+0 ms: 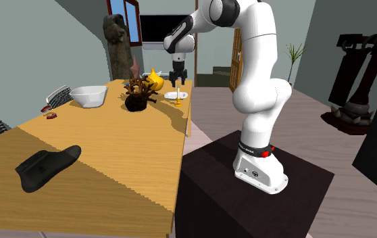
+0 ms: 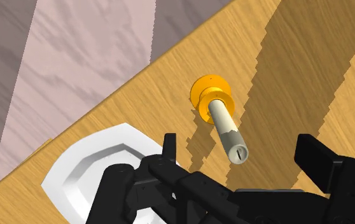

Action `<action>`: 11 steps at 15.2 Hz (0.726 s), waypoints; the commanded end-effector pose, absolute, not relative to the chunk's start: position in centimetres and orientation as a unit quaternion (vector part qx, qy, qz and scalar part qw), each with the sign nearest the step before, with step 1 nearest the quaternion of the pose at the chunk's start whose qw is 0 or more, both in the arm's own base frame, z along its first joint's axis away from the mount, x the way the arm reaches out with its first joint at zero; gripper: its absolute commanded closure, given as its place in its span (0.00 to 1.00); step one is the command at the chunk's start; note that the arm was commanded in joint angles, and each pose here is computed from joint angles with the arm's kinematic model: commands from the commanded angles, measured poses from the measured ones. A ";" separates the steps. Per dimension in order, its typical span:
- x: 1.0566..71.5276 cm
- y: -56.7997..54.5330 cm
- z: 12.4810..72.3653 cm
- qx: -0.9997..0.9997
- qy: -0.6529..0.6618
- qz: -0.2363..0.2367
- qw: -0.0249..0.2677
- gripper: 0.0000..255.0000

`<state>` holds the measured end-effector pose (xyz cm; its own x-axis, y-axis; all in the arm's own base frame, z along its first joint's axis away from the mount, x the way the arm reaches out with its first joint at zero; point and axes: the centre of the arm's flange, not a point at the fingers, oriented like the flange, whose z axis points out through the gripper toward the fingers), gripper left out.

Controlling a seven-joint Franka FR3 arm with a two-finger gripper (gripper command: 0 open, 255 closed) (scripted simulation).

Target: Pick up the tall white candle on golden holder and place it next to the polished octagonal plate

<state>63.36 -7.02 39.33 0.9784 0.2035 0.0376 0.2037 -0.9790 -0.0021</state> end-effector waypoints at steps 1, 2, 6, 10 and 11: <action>63.4 -7.0 39.3 -0.995 -0.102 -0.019 0.003 0.00; 63.3 -7.0 40.7 -0.995 -0.102 -0.019 0.003 0.00; 63.2 -7.1 44.3 -0.995 -0.102 -0.019 0.003 0.00; 63.2 -7.1 44.3 -0.995 -0.102 -0.019 0.003 0.00; 63.2 -7.1 44.3 -0.995 -0.102 -0.019 0.003 0.00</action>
